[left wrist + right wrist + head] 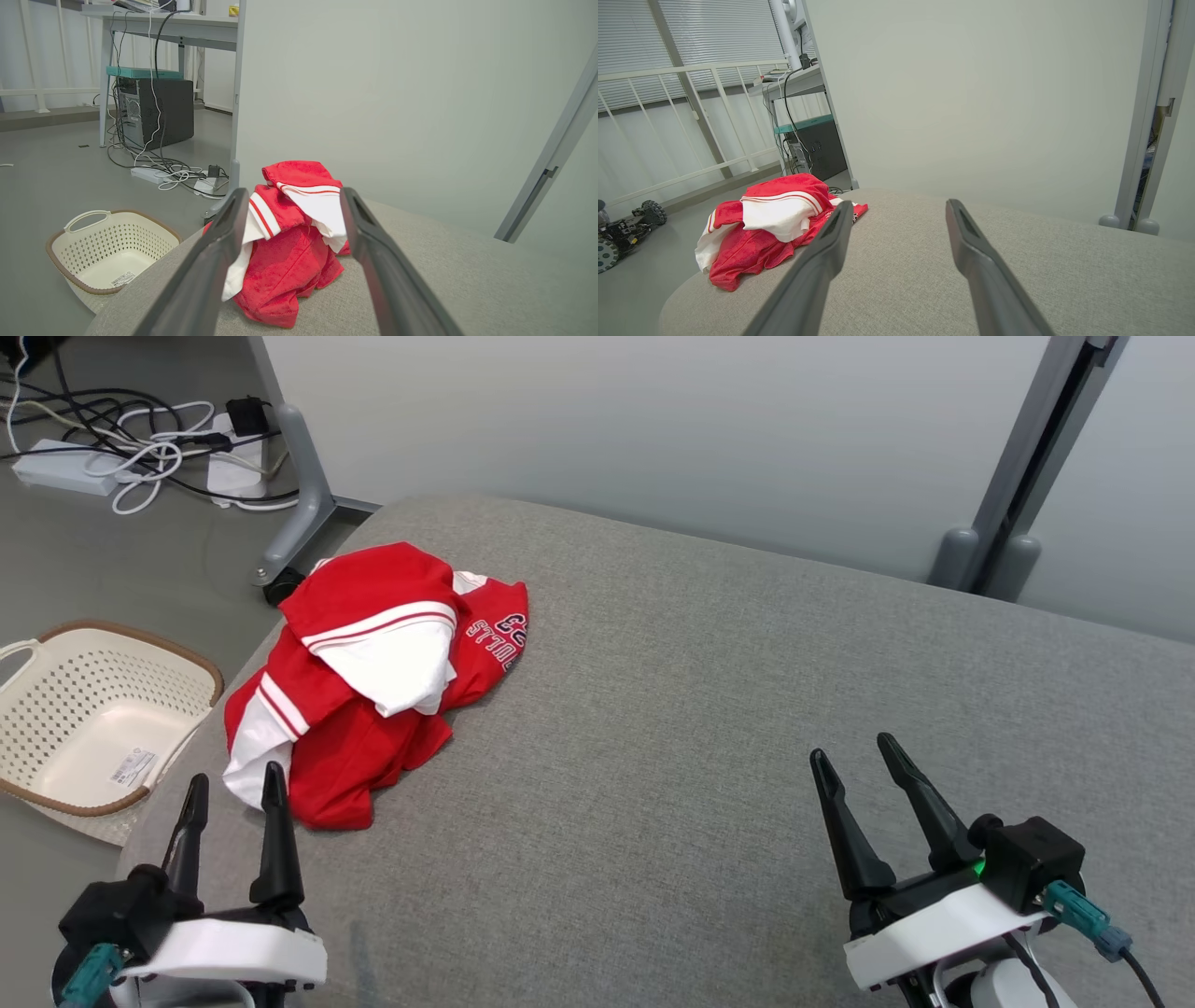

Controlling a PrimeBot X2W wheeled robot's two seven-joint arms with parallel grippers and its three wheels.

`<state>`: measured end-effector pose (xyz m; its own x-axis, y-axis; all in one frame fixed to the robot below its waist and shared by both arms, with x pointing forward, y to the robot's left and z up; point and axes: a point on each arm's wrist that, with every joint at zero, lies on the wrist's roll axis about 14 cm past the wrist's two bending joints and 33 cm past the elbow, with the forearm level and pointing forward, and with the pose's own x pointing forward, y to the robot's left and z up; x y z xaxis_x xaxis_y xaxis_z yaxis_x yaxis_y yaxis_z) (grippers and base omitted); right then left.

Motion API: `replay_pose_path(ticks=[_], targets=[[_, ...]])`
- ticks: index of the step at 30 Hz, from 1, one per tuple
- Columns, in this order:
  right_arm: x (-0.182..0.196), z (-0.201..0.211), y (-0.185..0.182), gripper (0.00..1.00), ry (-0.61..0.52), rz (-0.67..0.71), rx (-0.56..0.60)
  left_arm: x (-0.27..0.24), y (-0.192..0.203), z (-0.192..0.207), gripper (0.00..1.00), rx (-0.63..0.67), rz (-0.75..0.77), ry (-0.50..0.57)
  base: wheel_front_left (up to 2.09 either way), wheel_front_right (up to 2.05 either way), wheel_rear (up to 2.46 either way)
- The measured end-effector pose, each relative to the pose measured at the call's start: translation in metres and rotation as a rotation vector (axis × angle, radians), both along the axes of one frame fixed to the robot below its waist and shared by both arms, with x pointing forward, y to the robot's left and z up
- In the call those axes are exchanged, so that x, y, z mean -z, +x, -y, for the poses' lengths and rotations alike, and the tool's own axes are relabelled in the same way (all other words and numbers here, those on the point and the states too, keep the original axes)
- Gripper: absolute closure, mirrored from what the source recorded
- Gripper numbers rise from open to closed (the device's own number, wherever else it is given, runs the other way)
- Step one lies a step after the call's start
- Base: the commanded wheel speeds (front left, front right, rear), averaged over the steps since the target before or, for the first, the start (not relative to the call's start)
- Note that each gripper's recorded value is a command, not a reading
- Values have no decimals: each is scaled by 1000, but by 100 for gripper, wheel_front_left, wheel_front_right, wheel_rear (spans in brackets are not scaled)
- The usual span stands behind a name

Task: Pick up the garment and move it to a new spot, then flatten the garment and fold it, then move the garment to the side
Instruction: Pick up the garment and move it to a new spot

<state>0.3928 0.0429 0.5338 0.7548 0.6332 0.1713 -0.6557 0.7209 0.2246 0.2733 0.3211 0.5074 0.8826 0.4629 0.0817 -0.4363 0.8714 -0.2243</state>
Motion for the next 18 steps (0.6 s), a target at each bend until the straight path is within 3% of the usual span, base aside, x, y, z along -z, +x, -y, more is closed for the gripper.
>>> replay_pose_path(ticks=[6, 18], targets=[[-1, 11, 3, 0, 3, 2, 23, -12, 32, -15, 0, 71, -38, -16, 0, 0, 0], [-2, 37, 12, 0, -1, 12, 86, -40, 97, -51, 0, 164, -202, -156, 0, 0, 0]])
